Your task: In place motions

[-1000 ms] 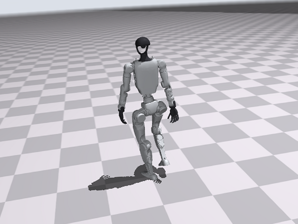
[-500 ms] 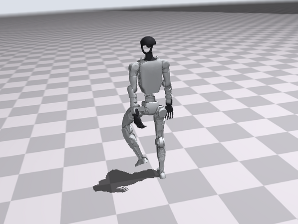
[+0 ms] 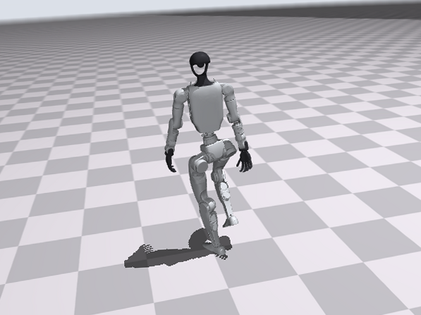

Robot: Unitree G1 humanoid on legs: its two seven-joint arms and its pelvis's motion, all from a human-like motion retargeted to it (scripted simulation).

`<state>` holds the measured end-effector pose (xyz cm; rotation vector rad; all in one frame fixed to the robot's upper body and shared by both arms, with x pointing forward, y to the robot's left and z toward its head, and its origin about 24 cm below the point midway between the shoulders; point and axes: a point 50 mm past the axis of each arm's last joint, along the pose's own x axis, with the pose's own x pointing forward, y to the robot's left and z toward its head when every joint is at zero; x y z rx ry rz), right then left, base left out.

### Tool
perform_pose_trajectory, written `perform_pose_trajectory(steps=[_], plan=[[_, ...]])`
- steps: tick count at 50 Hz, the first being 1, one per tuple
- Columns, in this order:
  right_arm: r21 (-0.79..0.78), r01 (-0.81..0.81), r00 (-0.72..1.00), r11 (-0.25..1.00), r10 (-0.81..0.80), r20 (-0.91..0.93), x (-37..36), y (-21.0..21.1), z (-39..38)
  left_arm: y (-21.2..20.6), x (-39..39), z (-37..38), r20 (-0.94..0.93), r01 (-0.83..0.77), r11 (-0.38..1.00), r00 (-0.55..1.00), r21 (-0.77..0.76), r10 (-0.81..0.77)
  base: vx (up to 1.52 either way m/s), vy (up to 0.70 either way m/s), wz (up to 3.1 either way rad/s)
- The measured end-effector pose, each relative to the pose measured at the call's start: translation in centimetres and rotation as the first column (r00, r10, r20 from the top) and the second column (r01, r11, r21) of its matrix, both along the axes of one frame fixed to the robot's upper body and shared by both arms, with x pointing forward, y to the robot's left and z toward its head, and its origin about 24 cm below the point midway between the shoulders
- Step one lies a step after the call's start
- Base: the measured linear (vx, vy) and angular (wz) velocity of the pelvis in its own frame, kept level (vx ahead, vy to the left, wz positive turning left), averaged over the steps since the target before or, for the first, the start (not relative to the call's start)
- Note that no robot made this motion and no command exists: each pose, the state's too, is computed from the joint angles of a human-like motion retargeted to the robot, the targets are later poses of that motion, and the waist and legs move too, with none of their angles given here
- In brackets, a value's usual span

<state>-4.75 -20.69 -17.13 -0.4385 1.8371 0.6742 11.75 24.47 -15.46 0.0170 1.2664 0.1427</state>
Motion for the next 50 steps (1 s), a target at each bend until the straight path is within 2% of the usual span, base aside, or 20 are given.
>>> perform_pose_trajectory(steps=[5, 11, 15, 19, 25, 33, 39, 43, 45, 50], plan=[[-0.027, -0.008, 0.999, 1.000, 0.006, -0.046, -1.2, -0.4, 0.3, -1.2, -2.2, -0.8, -0.052, -0.021, 0.999, 0.998, -0.045, 0.018, 0.17, 0.03, -0.13], [-0.038, 0.005, 1.000, 0.999, -0.005, -0.016, -0.5, -0.7, 0.2, -4.0, -9.4, -2.3, -0.249, -0.170, 0.975, 0.960, -0.145, 0.131, 0.22, 0.09, 1.45], [-0.017, 0.011, 0.994, 1.000, -0.009, 0.105, 4.1, -0.7, -0.2, -5.2, -10.8, -2.4, -0.307, -0.253, 0.951, 0.932, -0.175, 0.191, -0.26, 0.14, -1.81], [-0.003, -0.089, 0.968, 0.996, 0.087, 0.235, 9.3, -1.0, -0.1, -6.3, -11.7, -2.4, -0.338, -0.336, 0.910, 0.908, -0.242, 0.245, -0.25, 0.07, -0.45], [-0.009, -0.177, 0.912, 0.984, 0.167, 0.375, 11.8, -0.5, 0.0, -7.1, -16.6, -2.1, -0.454, -0.371, 0.902, 0.857, -0.218, 0.243, 0.06, 0.02, -0.39], [0.110, -0.251, 0.909, 0.962, 0.195, 0.367, 13.3, 1.8, 0.1, -7.5, -19.3, -1.6, -0.529, -0.423, 0.884, 0.806, -0.199, 0.266, -0.01, 0.00, -0.02], [0.118, -0.292, 0.904, 0.949, 0.233, 0.359, 11.2, 2.2, -0.3, -6.6, -18.8, -1.7, -0.503, -0.403, 0.898, 0.821, -0.177, 0.269, 0.15, -0.05, 0.25], [0.085, -0.262, 0.940, 0.961, 0.235, 0.247, 7.7, 0.8, -0.5, -6.0, -17.9, -1.8, -0.484, -0.383, 0.908, 0.835, -0.167, 0.263, 0.13, -0.09, 0.58], [0.039, -0.220, 0.956, 0.975, 0.207, 0.208, 7.2, 0.2, -0.5, -5.5, -14.6, -2.0, -0.432, -0.360, 0.913, 0.867, -0.193, 0.251, -0.42, -0.05, -0.33], [-0.030, 0.050, 0.976, 0.998, -0.043, 0.213, 6.6, -1.2, -0.2, -2.0, -5.3, -1.5, -0.164, -0.173, 0.974, 0.975, -0.148, 0.148, -0.38, -0.02, -0.30]])
